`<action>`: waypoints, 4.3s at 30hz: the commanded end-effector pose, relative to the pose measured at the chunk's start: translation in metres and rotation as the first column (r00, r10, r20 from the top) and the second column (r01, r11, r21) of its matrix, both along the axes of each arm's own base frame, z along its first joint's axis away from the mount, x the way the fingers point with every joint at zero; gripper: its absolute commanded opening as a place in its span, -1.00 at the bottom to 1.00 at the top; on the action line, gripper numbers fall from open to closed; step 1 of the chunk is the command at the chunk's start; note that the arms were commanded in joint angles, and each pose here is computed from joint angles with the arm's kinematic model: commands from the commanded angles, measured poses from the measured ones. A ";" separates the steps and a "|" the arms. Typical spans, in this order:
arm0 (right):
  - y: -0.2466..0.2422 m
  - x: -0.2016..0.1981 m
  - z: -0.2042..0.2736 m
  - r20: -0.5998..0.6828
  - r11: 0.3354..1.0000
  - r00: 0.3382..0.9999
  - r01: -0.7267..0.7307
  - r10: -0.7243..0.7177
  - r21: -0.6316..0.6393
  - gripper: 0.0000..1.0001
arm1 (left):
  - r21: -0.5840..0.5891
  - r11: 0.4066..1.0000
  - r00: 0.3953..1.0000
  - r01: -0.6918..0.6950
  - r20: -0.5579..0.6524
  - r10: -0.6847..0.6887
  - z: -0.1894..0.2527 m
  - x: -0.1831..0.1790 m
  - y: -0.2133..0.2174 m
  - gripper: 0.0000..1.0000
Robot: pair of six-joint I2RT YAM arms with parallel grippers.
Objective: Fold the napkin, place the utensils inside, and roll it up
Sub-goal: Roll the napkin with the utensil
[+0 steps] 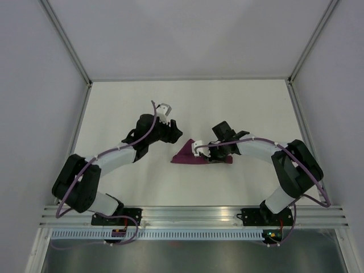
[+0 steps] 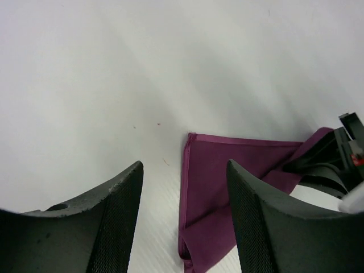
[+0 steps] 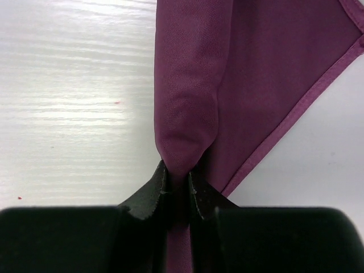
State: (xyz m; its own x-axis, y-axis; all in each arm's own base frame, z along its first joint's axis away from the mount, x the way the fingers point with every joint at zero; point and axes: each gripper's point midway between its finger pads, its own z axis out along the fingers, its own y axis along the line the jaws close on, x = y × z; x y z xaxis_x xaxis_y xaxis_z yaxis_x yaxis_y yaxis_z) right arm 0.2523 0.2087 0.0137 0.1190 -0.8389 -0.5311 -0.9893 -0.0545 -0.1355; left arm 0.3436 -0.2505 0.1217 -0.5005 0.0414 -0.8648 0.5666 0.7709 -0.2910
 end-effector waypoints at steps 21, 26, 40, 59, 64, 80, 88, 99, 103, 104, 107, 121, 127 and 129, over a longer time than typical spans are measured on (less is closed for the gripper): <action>-0.055 -0.005 -0.048 -0.720 0.969 0.683 -0.077 -0.120 -0.235 -0.99 | 0.449 0.888 0.775 0.100 0.524 -0.353 0.026 -0.077 -0.085 0.25; -0.057 -0.014 -0.044 -0.743 0.967 0.658 -0.085 -0.126 -0.239 -0.99 | 0.605 0.776 0.715 0.180 0.461 -0.525 -0.019 -0.096 -0.117 0.25; -0.053 -0.006 -0.048 -0.715 0.967 0.679 -0.029 -0.168 -0.255 -0.99 | 0.664 0.653 0.626 0.363 0.346 -0.699 -0.071 -0.118 -0.148 0.27; -0.051 -0.005 -0.044 -0.707 0.972 0.683 0.019 -0.183 -0.233 -0.97 | 0.514 0.588 0.665 0.625 0.045 -0.746 -0.127 -0.152 -0.162 -0.83; -0.040 0.006 -0.018 -0.687 0.985 0.707 0.090 -0.167 -0.146 -0.36 | 0.423 0.588 0.668 0.689 -0.055 -0.742 -0.143 -0.165 -0.156 -0.95; -0.092 0.117 0.105 -0.333 0.725 0.765 0.637 -0.551 0.262 0.09 | 0.112 0.624 0.603 0.773 -0.436 -0.669 -0.179 -0.196 -0.132 -0.95; -0.099 0.055 0.115 -0.165 0.802 0.863 0.506 -0.478 0.318 0.16 | 0.043 0.685 0.551 0.727 -0.631 -0.545 -0.201 -0.191 -0.116 -0.95; -0.080 -0.025 0.063 -0.029 0.947 0.963 0.268 -0.268 0.177 0.17 | -0.027 0.761 0.506 0.648 -0.731 -0.457 -0.202 -0.177 -0.108 -0.95; -0.072 -0.035 0.055 0.038 0.960 0.969 0.237 -0.245 0.151 0.19 | -0.047 0.772 0.463 0.634 -0.777 -0.427 -0.206 -0.179 -0.105 -0.95; -0.072 -0.032 0.054 0.059 0.960 0.967 0.239 -0.249 0.144 0.20 | -0.054 0.776 0.456 0.629 -0.783 -0.424 -0.207 -0.178 -0.106 -0.95; -0.069 -0.030 0.045 0.096 0.965 0.964 0.239 -0.250 0.111 0.20 | -0.077 0.791 0.428 0.607 -0.806 -0.408 -0.209 -0.178 -0.105 -0.95; -0.046 -0.051 0.000 0.197 0.989 0.970 0.148 -0.143 -0.011 0.15 | -0.107 0.804 0.389 0.584 -0.833 -0.393 -0.205 -0.178 -0.105 -0.95; -0.051 -0.053 -0.015 0.187 0.986 0.973 0.152 -0.137 -0.065 -0.41 | -0.137 0.793 0.375 0.593 -0.824 -0.423 -0.198 -0.178 -0.109 -0.73; -0.053 -0.053 -0.015 0.189 0.986 0.973 0.152 -0.136 -0.074 -0.54 | -0.134 0.795 0.390 0.592 -0.816 -0.427 -0.194 -0.174 -0.110 -0.56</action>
State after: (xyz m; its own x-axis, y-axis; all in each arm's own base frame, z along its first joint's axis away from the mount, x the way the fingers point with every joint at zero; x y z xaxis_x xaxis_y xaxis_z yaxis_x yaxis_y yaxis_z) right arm 0.1941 0.1757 0.0148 0.1169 -0.8455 -0.5210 -0.9557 0.0469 -0.2906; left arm 0.1991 -0.4127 0.0154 -0.7437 0.5685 -0.3519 0.5304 0.1813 -0.8281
